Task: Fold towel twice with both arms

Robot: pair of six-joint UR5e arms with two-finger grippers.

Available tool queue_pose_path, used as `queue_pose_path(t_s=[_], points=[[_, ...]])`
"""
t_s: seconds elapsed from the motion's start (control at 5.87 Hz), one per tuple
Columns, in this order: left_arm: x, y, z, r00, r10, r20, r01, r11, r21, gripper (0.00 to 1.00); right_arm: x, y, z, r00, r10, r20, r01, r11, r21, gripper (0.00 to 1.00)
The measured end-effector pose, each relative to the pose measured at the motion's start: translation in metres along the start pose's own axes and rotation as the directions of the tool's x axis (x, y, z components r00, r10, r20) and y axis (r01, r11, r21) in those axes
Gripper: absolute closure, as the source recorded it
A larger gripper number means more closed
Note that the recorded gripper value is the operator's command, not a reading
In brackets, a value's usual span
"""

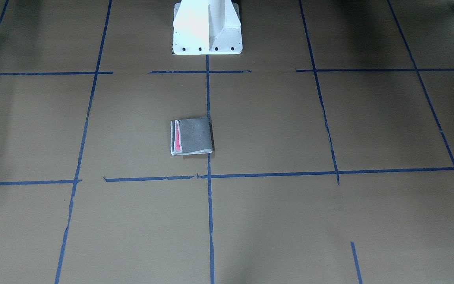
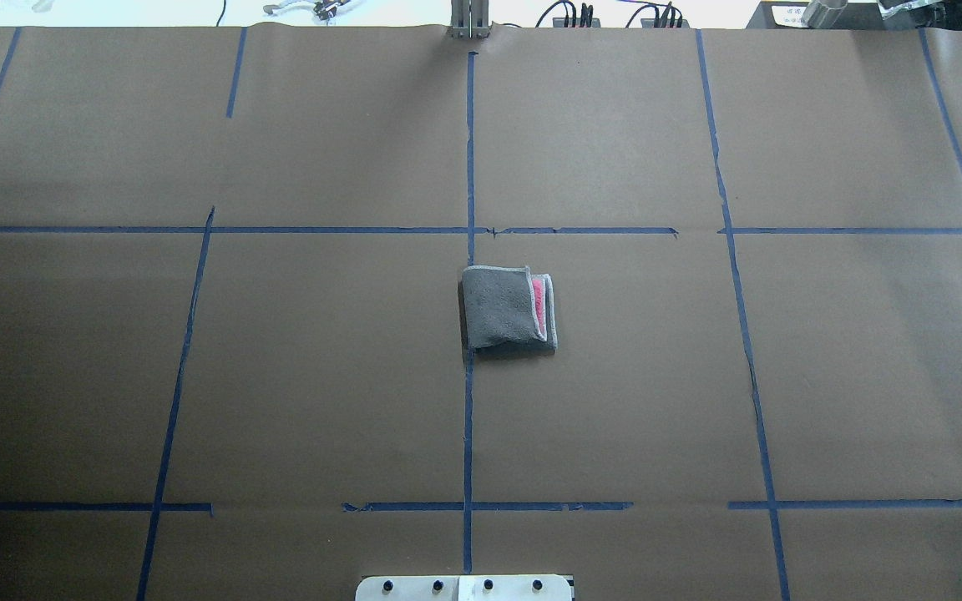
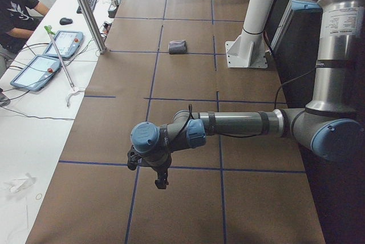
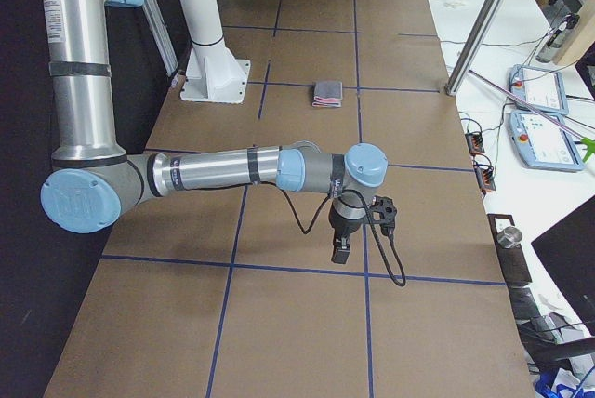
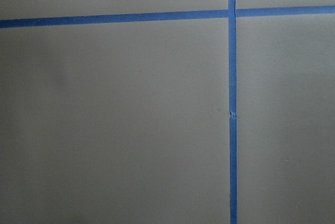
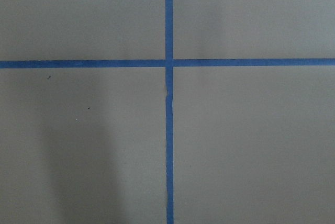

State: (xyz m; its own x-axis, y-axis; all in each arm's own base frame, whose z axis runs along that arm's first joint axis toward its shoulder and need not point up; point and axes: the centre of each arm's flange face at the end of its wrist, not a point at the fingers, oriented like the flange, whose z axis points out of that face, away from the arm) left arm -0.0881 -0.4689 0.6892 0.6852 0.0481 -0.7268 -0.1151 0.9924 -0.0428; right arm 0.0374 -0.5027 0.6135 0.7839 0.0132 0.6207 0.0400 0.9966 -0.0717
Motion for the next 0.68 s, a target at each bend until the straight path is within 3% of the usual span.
queue_pose_path(t_s=[0.68], points=[[0.0007,-0.0021,-0.0012,1.0,0.001,0.002,-0.001,1.0,0.001,0.0,-0.0027,-0.0018,0.0041,1.0,-0.011,-0.021,0.011,1.0,-0.009,0.0]])
